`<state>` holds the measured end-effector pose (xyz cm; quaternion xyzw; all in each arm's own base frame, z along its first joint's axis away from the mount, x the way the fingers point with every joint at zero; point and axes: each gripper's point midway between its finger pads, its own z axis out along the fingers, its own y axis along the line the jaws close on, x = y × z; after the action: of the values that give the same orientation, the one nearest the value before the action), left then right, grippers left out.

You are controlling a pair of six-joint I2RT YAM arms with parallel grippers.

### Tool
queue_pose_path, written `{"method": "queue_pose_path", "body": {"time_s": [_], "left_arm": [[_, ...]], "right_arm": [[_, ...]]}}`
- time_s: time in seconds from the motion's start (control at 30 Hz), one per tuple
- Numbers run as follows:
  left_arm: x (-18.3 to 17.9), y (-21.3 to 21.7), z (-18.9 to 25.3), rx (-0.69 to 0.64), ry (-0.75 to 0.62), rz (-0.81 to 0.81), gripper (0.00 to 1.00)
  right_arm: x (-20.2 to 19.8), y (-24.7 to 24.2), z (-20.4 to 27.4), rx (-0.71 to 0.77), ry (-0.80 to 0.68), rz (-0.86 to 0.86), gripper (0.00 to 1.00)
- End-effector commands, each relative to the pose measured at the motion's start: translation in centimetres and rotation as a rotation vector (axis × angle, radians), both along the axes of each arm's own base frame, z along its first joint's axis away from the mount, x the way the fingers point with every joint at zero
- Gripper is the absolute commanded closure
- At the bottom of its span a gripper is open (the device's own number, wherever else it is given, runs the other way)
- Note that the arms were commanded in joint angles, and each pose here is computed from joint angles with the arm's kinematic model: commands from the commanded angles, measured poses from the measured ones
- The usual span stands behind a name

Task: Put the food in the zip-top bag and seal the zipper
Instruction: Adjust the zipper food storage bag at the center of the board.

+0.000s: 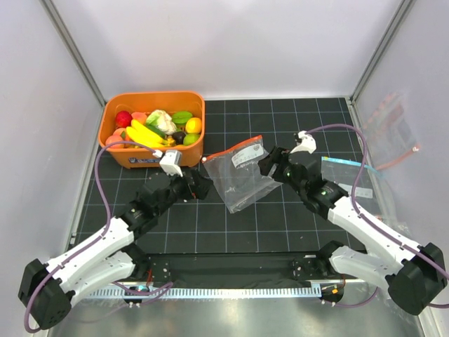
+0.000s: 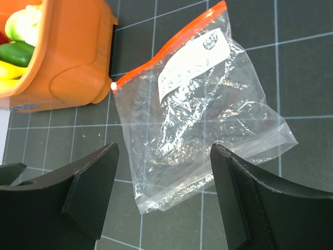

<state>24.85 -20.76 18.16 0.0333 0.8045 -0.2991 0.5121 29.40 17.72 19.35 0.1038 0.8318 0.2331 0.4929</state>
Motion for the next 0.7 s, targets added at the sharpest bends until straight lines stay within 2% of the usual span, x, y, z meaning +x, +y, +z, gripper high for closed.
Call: {"method": "queue_pose_path", "body": {"time_s": [0.0,0.17,0.2,0.27,0.37,0.53,0.67], "left_arm": [[0.9,0.3,1.9,-0.002,-0.038,0.038,0.0],[1.1,0.9,1.7,0.022,-0.035,0.069,0.0],[1.0,0.9,1.7,0.025,-0.035,0.068,0.0],[1.0,1.1,1.6,0.028,-0.037,0.075,0.0],[1.1,1.1,1.6,0.032,-0.036,0.078,0.0],[1.2,1.1,1.5,0.036,-0.033,0.077,0.0],[1.1,1.1,1.5,0.037,-0.032,0.077,0.0]], "right_arm": [[0.7,-0.3,0.7,0.025,-0.002,-0.062,0.21],[1.6,0.2,-2.1,-0.072,0.096,-0.103,0.2],[2.0,-0.9,-2.2,-0.09,0.095,-0.193,0.06],[2.0,-2.5,-3.1,-0.157,0.136,-0.292,0.0],[1.8,-3.5,-3.4,-0.171,0.158,-0.363,0.0],[0.7,-2.4,-6.1,0.069,0.177,-0.397,0.0],[0.5,-1.8,-6.9,0.141,0.191,-0.394,0.0]]}}
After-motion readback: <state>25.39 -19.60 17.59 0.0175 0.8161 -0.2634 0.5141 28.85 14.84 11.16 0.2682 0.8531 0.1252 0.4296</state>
